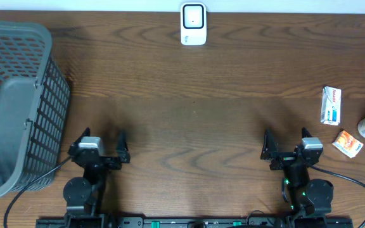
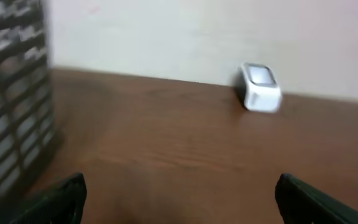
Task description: Scan the item barcode
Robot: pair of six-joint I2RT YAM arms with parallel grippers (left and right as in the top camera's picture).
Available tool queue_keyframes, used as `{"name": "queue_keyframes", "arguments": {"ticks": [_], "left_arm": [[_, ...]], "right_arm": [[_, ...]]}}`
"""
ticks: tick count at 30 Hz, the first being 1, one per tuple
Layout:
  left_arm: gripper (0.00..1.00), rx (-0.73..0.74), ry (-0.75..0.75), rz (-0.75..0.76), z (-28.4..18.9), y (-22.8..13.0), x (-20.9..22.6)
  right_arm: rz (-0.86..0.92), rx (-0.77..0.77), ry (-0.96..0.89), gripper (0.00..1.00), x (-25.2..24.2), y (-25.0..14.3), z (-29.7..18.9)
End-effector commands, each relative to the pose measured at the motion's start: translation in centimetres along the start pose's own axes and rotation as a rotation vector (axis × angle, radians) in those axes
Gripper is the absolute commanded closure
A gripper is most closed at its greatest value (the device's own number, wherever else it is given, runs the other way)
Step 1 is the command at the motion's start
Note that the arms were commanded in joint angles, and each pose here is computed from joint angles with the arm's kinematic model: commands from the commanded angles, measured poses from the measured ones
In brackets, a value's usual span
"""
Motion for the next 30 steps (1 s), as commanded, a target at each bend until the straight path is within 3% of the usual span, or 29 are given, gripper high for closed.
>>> {"name": "queue_keyframes", "arguments": {"ticks": [1, 9, 30], "left_arm": [[0.04, -0.034, 0.168, -0.228, -0.1, -0.6, 2.3], [0.04, 0.006, 0.123, -0.085, 0.0, -1.0, 1.6], [0.04, 0.016, 0.086, -0.15, 0.0, -1.2, 0.9]], "right_arm": [[-0.016, 0.0, -0.003, 0.01, 0.0, -0.1, 0.0], [-0.016, 0.0, -0.003, 0.01, 0.0, -0.1, 0.0], [-0.016, 0.0, -0.003, 0.01, 0.0, -0.1, 0.0]]}}
Point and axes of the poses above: each gripper's point midway between its finger pads, its own z axis out along the fingers, its own x axis along the line the jaws close on, y = z × x, the point moved 5 cm from there along -z, back along the fingers, and after that the axes turned 9 degrees about -z, right-handed, at the moved point
